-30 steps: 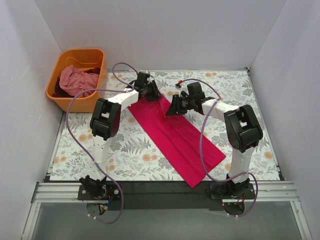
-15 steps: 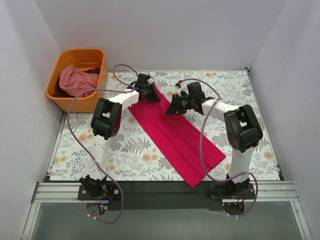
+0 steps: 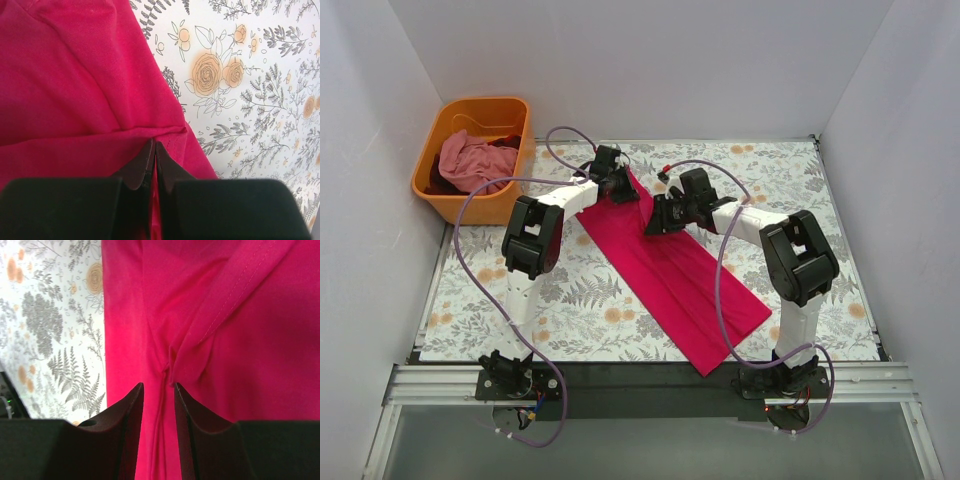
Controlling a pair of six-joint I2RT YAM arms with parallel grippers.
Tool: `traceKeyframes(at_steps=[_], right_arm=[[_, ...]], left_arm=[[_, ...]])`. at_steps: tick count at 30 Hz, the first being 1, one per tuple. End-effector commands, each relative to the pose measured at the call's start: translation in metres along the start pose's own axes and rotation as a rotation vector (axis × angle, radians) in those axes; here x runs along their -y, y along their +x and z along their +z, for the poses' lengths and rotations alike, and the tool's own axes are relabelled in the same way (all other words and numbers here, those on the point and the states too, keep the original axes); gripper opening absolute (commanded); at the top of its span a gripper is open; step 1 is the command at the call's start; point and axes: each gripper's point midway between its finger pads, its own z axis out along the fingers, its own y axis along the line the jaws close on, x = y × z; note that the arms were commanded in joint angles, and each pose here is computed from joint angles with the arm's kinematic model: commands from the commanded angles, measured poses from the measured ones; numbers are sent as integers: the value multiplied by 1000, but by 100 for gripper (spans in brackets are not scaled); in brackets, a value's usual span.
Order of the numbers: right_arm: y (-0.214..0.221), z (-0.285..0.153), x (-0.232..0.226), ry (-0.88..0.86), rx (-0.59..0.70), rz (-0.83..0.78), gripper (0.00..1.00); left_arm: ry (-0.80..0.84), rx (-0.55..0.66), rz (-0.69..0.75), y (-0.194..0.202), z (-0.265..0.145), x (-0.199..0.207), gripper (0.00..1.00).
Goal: Fold and stack the t-shirts
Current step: Fold the tshirt
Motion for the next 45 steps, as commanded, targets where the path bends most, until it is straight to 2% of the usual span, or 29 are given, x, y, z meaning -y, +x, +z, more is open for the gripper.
traceKeyframes(at_steps=[1,14,17,20,21,24,36,45], right_arm=[[-20,6,2,69,44,-90,37],[-16,16,17,243,17,-167,36],[-13,16,17,256,11,-174,32],[-15,15,13,252,13,-185,22],[-15,15,11,247,14,-189,14],[-20,13,2,240,21,-213,1],[-19,15,-11,245,1,-254,1],[-23,23,-22,207,-8,-270,1]], left_arm=[[60,95,38,-37,-30,36,0],[59,98,42,-39,-30,36,0],[58,99,43,-38,-30,36,0],[53,103,43,-40,-31,35,0],[54,107,43,-40,-31,36,0],[53,117,44,-45,-35,37,0],[58,149,35,-59,-56,36,0],[-2,167,10,-66,-65,6,0]])
